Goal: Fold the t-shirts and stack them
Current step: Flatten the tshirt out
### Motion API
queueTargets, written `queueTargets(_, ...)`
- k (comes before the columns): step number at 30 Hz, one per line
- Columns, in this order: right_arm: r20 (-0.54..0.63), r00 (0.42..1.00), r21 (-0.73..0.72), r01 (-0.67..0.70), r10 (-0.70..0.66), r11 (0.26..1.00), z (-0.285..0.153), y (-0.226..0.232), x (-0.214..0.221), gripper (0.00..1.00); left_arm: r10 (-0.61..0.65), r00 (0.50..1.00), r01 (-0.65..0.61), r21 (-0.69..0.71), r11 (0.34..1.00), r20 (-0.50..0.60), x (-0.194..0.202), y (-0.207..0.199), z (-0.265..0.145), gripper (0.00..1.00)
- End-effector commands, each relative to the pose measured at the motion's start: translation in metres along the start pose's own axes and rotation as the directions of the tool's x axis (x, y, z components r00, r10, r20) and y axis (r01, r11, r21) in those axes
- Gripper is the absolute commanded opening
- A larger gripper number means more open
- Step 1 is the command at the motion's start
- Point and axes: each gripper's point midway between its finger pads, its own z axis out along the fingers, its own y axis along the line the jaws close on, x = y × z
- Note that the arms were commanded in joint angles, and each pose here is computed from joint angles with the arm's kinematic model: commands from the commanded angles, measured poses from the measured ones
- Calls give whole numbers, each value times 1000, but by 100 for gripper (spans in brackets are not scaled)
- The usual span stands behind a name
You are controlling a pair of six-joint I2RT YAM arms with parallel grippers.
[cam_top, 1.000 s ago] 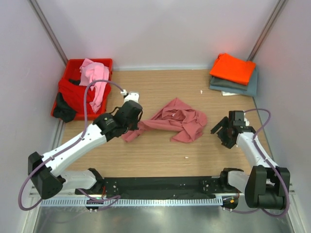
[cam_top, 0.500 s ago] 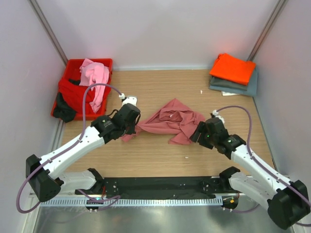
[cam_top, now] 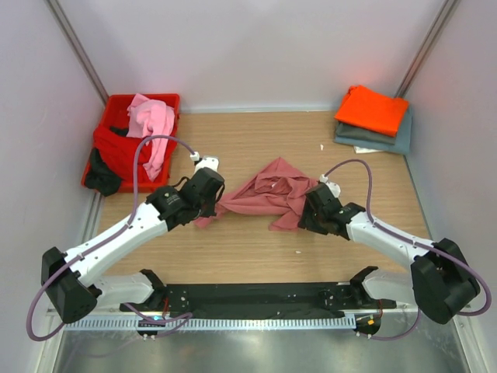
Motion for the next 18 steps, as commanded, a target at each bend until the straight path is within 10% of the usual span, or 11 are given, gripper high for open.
queueTargets(1, 128, 992, -61, 15, -7, 998, -9, 27, -40, 44, -20, 999, 21, -23, 1000, 26, -5, 7, -4, 0)
queueTargets(3, 149, 989, -77, 30, -18, 997, -13, 33, -48, 38, -21, 999, 22, -22, 1000, 29, -6, 6, -4, 0)
queueTargets(6, 161, 986, -85, 52, -38, 995, -17, 40, -56, 1, -22, 999, 23, -18, 1000, 36, -9, 6, -6, 0)
queueTargets(14, 420, 903, 77, -135, 90, 988, -106, -20, -165, 1, -21, 990, 32, -83, 996, 138, -40, 48, -55, 0)
queueTargets(16, 418, 897, 98, -199, 141, 975, -107, -47, -182, 30, -16, 991, 27, -81, 996, 134, -37, 53, -55, 0)
queueTargets(18, 379, 915, 111, -191, 136, 975, -101, -49, -180, 93, -21, 991, 31, -77, 997, 131, -33, 54, -53, 0)
